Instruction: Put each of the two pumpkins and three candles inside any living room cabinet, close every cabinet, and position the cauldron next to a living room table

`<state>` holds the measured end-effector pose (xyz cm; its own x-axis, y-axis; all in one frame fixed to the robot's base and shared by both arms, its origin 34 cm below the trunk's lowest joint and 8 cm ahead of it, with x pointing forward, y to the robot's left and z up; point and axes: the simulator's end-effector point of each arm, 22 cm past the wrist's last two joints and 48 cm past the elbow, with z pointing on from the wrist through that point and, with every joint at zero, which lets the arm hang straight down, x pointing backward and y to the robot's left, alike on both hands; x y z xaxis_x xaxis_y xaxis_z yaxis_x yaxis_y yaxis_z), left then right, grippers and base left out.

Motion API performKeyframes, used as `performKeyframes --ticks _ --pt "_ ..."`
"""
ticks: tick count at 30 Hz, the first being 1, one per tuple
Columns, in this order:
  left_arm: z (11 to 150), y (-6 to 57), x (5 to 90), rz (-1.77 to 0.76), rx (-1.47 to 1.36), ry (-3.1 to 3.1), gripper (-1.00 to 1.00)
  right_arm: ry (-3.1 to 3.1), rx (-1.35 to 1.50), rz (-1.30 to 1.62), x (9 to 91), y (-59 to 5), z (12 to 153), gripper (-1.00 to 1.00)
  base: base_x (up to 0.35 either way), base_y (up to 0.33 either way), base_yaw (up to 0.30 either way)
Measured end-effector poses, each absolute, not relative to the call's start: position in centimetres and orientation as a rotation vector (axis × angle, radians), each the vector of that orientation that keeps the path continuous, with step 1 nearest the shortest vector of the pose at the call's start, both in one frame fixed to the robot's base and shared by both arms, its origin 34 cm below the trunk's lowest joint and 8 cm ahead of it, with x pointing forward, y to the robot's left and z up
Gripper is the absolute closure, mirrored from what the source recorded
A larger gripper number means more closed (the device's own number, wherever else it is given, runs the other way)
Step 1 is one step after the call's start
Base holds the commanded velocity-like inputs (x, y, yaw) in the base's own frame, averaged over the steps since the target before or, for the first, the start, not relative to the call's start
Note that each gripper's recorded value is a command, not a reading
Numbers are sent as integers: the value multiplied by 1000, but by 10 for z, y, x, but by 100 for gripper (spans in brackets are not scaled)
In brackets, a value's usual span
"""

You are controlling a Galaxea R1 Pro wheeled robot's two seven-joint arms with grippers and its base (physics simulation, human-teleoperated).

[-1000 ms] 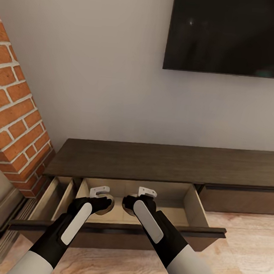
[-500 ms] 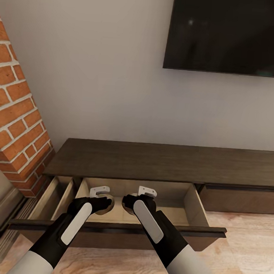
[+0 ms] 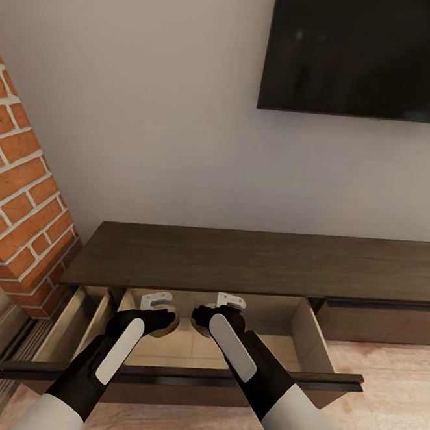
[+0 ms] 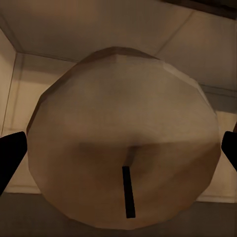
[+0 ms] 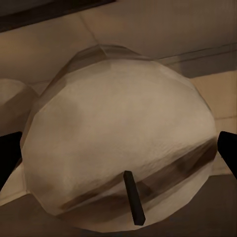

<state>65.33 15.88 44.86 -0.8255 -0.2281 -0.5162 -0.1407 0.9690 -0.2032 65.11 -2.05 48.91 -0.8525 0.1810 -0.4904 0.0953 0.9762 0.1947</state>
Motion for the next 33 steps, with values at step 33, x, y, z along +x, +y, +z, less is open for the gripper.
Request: performKeyframes --ticks 33 --pt "444 158 652 -213 -261 2554 100 2627 194 208 644 -23 476 100 5 0 0"
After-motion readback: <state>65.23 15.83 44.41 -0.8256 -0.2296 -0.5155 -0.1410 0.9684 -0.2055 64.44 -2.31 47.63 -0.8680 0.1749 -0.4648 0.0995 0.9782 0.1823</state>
